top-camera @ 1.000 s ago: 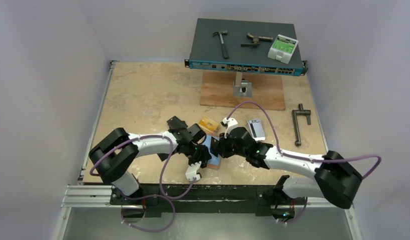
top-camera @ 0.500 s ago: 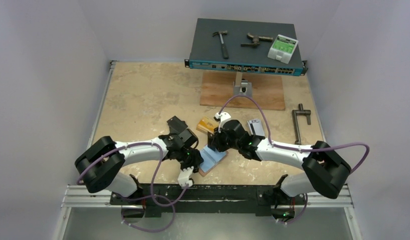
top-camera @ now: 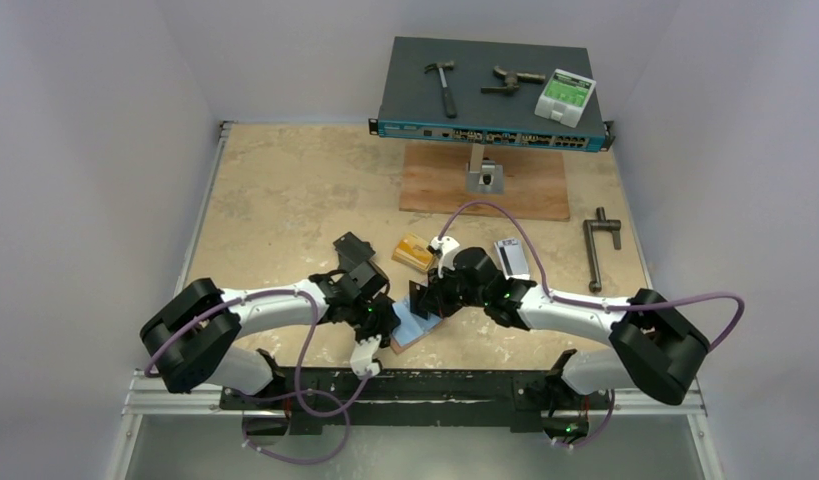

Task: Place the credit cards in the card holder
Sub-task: Pick up the card holder from the center of the board.

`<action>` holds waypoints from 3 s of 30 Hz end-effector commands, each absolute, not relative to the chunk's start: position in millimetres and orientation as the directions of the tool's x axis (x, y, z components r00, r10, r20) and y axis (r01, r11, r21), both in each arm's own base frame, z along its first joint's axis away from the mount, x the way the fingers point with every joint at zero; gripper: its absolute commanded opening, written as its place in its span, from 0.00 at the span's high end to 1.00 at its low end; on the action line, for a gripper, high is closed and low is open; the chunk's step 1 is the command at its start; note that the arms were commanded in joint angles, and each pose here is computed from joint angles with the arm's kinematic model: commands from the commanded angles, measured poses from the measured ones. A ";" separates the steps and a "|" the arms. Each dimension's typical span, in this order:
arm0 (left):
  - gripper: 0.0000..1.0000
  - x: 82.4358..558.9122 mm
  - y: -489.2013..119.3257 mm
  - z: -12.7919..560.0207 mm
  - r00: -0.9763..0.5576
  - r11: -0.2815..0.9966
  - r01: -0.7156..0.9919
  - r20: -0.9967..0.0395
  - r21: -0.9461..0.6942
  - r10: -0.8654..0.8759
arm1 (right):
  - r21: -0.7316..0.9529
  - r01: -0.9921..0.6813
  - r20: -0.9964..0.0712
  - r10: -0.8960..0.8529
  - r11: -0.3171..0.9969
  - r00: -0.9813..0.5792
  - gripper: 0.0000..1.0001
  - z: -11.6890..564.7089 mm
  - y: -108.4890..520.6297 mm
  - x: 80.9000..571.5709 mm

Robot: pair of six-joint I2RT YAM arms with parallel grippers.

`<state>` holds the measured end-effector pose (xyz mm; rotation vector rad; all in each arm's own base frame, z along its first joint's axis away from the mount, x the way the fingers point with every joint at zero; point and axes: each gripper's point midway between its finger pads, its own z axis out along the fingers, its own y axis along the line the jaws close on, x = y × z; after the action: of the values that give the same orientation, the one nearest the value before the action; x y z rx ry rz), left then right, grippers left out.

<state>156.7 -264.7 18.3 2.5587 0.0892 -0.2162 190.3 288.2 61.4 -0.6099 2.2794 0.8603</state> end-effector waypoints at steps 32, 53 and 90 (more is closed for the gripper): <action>0.95 148.4 -220.2 -11.6 0.989 -0.916 0.014 -0.143 0.401 -0.048 | 0.666 -0.524 -0.579 -0.075 0.531 -0.812 1.00 53.7 278.9 172.1; 0.96 147.2 -218.8 -14.6 0.988 -0.917 0.010 -0.142 0.399 -0.051 | 0.741 -0.512 -0.557 -0.027 0.435 -0.830 1.00 63.0 274.9 169.8; 0.96 150.2 -219.7 -15.3 0.991 -0.916 -0.003 -0.124 0.401 -0.058 | 0.825 -0.423 -0.415 -0.107 0.376 -0.904 1.00 42.1 281.8 155.6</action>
<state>165.9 -254.0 16.3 2.5567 0.1324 -0.1664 154.3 278.5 34.6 -0.4568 2.3676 1.5025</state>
